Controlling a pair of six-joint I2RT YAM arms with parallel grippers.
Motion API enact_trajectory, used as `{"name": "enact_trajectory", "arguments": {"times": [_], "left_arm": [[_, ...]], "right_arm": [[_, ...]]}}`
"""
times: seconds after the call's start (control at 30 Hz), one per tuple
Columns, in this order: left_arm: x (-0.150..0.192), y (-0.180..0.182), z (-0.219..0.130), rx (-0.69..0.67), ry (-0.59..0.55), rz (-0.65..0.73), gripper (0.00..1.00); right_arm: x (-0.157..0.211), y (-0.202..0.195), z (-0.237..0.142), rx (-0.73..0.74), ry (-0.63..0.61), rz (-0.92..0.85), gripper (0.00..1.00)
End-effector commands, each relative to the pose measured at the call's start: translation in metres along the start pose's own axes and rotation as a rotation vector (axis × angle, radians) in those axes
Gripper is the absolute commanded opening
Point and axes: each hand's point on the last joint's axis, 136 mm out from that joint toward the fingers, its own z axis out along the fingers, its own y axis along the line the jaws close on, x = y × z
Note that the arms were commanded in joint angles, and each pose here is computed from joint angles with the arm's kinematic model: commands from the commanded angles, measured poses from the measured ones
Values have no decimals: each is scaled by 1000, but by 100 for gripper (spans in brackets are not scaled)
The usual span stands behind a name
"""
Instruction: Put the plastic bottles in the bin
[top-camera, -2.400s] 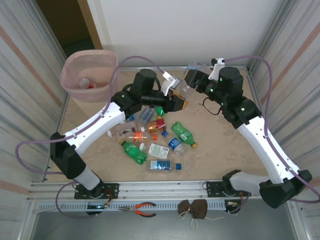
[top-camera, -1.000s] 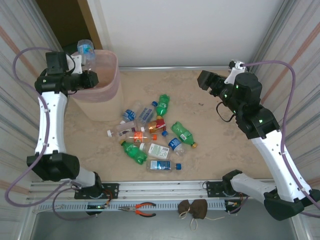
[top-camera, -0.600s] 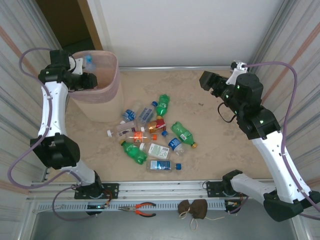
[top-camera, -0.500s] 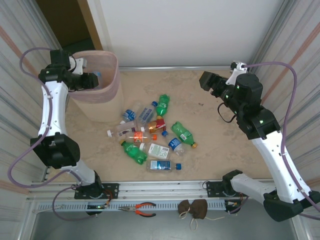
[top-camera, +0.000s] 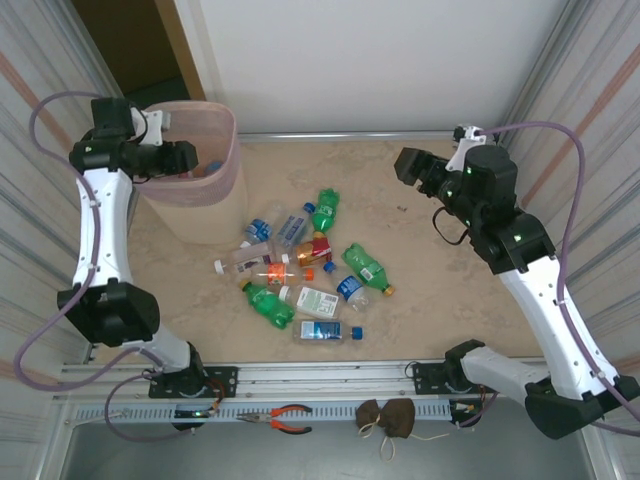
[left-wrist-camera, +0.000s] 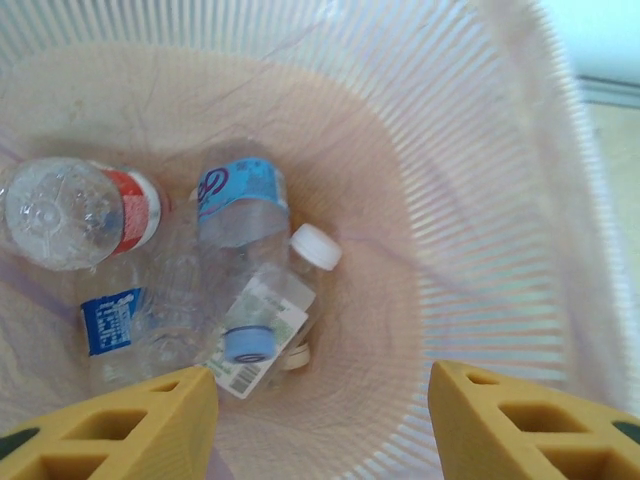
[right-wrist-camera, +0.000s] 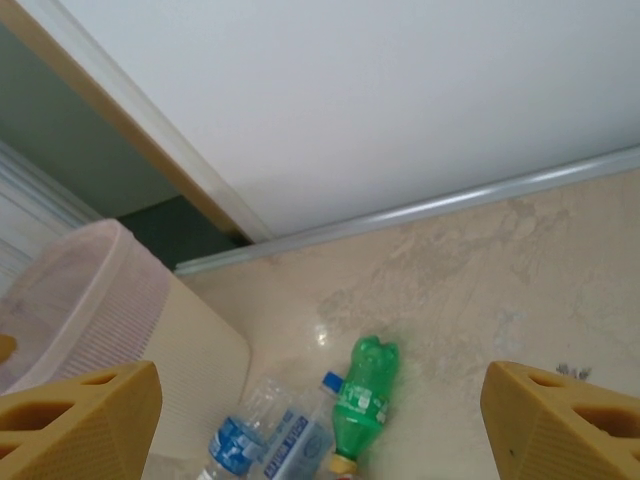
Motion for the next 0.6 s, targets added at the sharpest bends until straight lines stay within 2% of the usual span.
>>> {"name": "enact_trajectory", "arguments": {"times": [0.0,0.13,0.23,0.4,0.57], "left_arm": [[-11,-27,-32,94,-94,10,57],[-3,-50,-48,142,-109,34,56],[15,-70,-55,167,-85,59,55],[57,-101,-56,187,-14,87,54],[111,-115,-46,156,85,4,52]], "right_arm": [[23,-10,10,28,99,-25,81],[39,-19,17,56,149,-32,81],[47,-27,19,79,167,-34,81],[55,-38,20,101,187,-27,81],[63,-45,21,112,206,-19,80]]}}
